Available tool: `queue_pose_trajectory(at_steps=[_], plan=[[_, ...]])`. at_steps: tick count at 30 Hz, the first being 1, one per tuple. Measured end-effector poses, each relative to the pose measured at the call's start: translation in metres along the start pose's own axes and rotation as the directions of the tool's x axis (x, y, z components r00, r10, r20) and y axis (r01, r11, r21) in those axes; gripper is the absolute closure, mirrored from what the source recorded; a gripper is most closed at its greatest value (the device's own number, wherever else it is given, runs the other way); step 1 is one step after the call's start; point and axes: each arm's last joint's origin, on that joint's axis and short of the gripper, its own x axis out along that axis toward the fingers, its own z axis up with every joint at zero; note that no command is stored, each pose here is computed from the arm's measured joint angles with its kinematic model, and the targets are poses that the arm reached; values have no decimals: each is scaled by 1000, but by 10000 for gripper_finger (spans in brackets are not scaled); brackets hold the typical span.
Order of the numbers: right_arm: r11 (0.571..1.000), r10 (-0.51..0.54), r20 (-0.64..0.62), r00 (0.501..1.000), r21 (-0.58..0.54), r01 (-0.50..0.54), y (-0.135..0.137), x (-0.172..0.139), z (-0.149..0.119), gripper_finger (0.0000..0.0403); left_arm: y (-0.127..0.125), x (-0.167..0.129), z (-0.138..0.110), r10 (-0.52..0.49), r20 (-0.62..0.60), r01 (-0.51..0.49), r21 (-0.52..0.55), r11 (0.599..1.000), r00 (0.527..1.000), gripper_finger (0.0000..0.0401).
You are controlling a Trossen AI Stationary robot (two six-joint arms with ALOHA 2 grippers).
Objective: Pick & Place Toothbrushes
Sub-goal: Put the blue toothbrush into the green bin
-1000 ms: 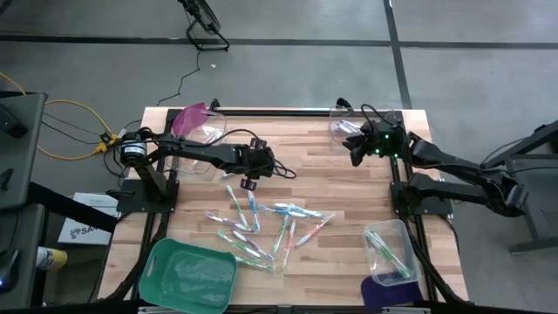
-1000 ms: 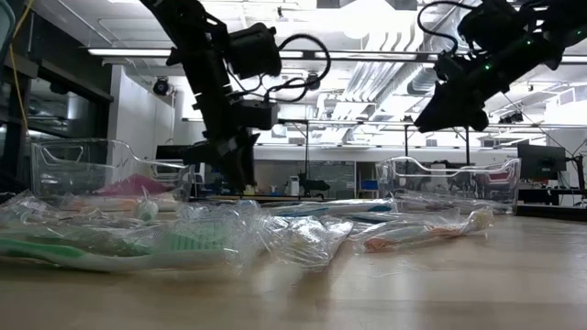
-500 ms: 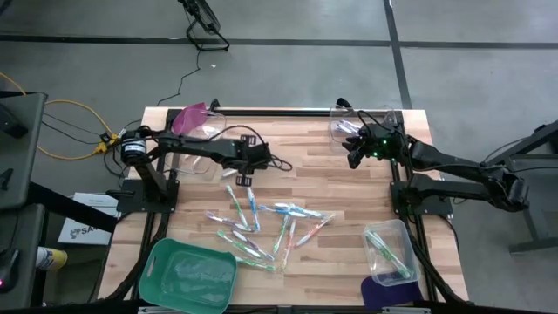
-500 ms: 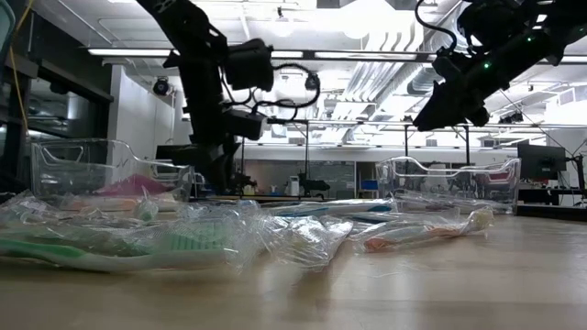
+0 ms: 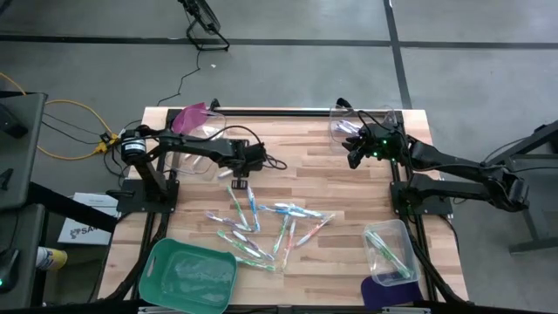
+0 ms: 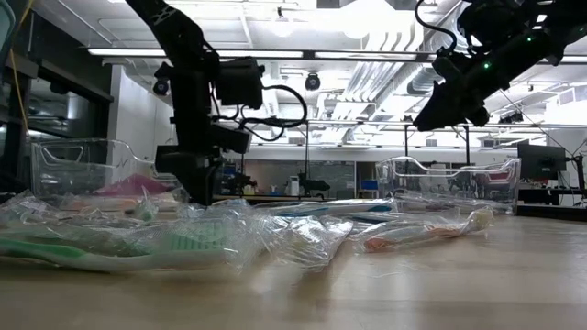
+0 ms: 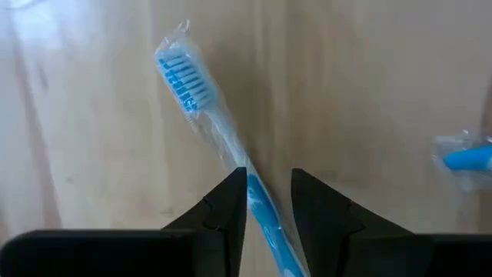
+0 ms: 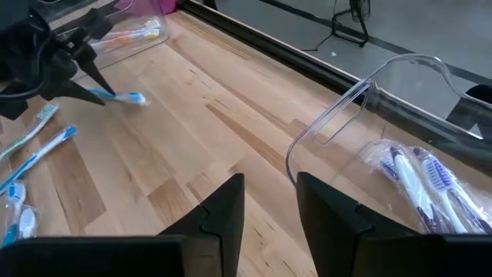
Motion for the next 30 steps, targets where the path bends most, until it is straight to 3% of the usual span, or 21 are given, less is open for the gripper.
queue_pose_trajectory(at_steps=[15,30], plan=[[1000,0,-2,1000,1,0,0,0,0,290,1,0,-1,45,-17,-46,-50,998,999,191],[1000,0,-3,1000,4,0,0,0,0,290,7,-4,-2,64,-70,-74,-152,986,995,185]])
